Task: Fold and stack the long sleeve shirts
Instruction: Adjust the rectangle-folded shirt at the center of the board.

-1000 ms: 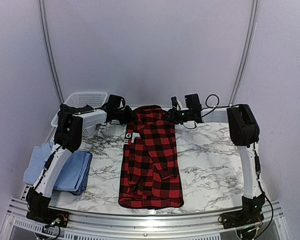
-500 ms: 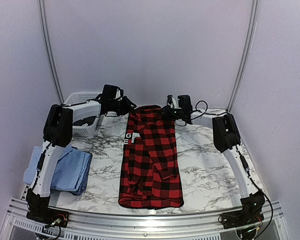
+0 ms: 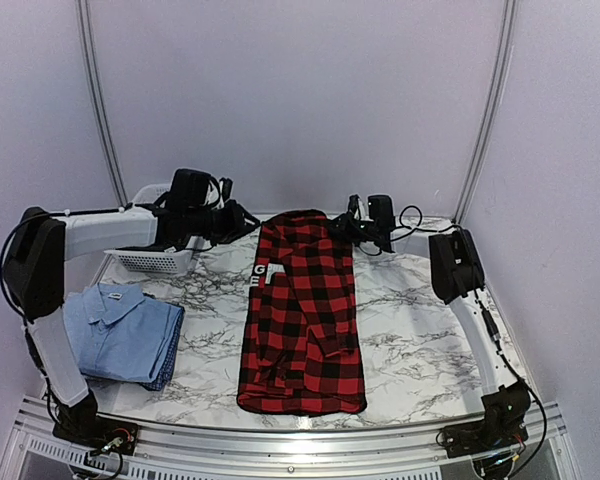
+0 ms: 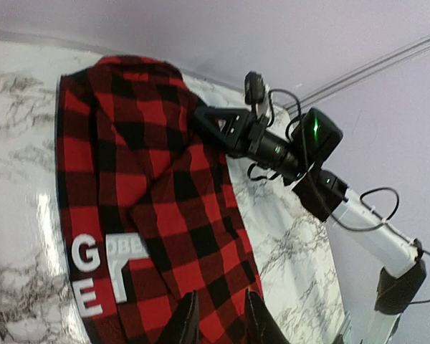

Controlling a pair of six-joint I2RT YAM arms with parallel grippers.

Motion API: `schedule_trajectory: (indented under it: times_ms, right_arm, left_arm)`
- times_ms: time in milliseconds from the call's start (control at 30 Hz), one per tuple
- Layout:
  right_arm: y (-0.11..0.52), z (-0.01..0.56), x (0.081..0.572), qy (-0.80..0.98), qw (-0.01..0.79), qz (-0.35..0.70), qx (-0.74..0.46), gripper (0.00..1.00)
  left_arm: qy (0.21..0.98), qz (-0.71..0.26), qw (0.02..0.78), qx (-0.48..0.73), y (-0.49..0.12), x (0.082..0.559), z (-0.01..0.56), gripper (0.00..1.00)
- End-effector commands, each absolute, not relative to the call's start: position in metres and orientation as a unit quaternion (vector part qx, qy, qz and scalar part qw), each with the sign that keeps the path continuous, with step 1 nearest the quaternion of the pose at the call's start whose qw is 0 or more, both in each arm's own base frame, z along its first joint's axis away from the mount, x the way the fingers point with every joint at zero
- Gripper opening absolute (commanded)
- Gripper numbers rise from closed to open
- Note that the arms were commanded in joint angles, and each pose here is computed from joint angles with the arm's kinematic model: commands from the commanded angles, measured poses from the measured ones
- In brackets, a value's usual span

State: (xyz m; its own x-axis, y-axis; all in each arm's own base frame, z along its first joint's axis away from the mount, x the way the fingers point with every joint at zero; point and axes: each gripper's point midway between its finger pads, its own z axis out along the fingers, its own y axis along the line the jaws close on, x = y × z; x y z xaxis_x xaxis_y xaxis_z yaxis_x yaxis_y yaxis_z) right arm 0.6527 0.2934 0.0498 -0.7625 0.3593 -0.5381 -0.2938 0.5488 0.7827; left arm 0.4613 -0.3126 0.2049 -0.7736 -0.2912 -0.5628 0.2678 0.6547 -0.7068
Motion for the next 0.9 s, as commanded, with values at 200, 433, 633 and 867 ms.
schedule_trajectory:
  times_ms: [200, 433, 633, 867]
  right_arm:
    - [0.297, 0.168, 0.556, 0.805, 0.373, 0.459, -0.045, 0.33]
    - [0.301, 0.162, 0.416, 0.822, 0.329, 0.462, -0.051, 0.31]
    - [0.305, 0.148, 0.308, 0.828, 0.303, 0.470, -0.049, 0.28]
    - [0.289, 0.126, 0.254, 0.841, 0.279, 0.461, -0.046, 0.29]
  left_arm:
    - [0.881, -0.368, 0.296, 0.015, -0.296, 0.341, 0.151, 0.25]
    - [0.898, -0.355, 0.260, 0.024, -0.298, 0.275, 0.115, 0.24]
    - [0.909, -0.344, 0.235, 0.025, -0.305, 0.230, 0.086, 0.21]
    - [0.921, -0.323, 0.215, 0.026, -0.311, 0.192, 0.058, 0.17]
